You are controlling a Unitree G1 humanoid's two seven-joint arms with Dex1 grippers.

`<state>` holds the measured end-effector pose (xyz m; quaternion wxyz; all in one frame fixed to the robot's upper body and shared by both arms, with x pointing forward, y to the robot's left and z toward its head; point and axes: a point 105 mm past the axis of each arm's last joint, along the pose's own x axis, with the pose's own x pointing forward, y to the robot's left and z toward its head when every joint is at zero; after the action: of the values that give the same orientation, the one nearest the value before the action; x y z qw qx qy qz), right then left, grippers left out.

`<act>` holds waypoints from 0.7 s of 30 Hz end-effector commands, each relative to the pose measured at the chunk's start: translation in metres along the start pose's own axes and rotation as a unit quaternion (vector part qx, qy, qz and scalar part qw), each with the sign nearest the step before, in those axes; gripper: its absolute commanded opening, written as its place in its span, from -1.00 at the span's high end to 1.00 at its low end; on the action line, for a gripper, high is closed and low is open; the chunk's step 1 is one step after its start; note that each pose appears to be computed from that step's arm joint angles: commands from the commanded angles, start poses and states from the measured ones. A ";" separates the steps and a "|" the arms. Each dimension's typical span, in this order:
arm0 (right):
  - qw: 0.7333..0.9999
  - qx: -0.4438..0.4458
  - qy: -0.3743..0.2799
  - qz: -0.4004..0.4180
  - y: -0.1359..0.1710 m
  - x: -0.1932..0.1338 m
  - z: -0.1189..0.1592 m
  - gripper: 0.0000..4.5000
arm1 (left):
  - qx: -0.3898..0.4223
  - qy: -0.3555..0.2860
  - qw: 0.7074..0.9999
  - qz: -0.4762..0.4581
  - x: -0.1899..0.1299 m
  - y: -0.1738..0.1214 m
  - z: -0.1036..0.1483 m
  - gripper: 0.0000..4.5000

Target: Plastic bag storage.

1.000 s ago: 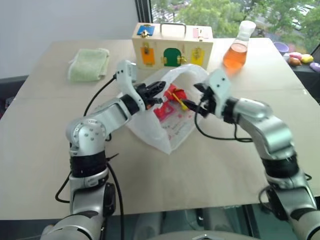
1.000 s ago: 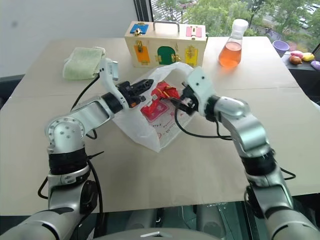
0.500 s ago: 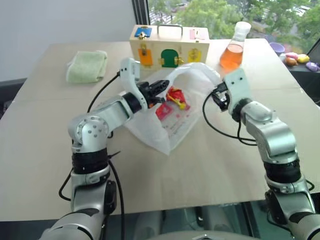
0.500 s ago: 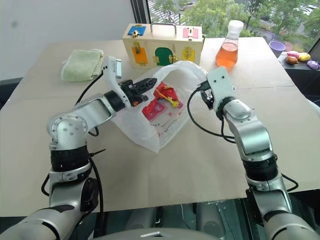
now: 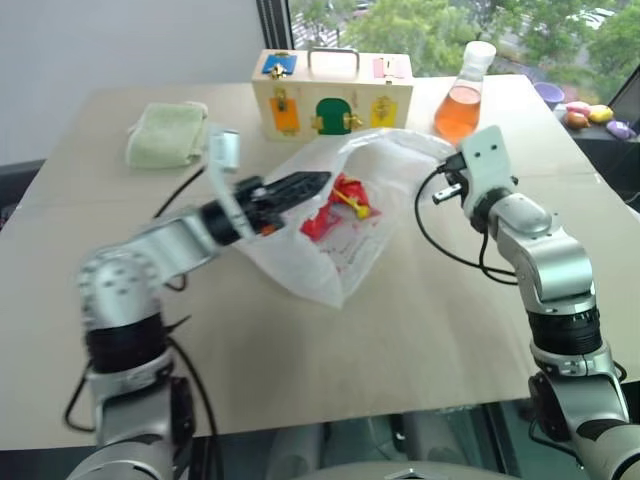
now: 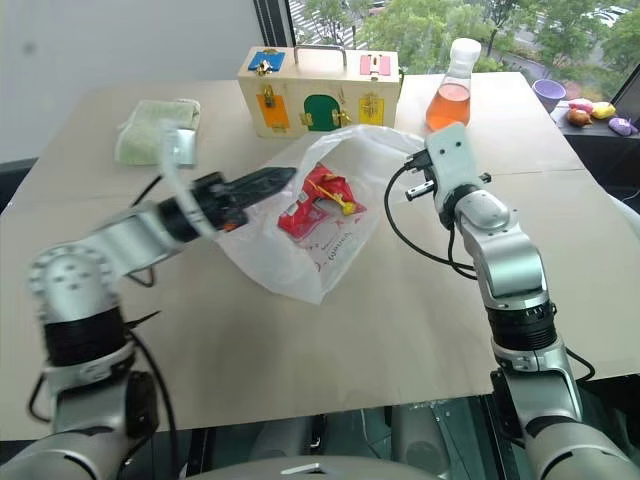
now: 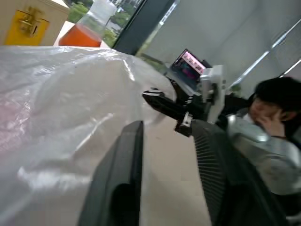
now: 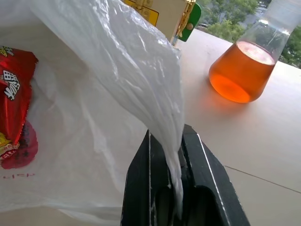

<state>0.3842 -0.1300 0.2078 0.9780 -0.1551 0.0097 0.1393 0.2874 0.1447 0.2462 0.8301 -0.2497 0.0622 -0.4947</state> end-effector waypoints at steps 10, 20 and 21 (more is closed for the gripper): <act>0.999 0.009 -0.028 0.033 0.019 -0.007 0.011 1.00 | 0.029 0.143 0.989 0.039 -0.015 -0.012 -0.071 -0.58; 0.999 0.001 -0.023 0.034 0.016 -0.011 0.010 1.00 | 0.014 -0.001 0.977 0.215 -0.062 0.071 -0.018 -0.58; 0.999 0.001 -0.023 0.035 0.017 -0.012 0.011 1.00 | 0.008 -0.003 0.978 0.208 -0.065 0.070 -0.016 -0.58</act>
<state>0.3738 -0.1136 0.2001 0.9730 -0.1464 0.0186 0.1773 0.3062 0.2148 0.1762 0.9188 -0.2182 0.1304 -0.3021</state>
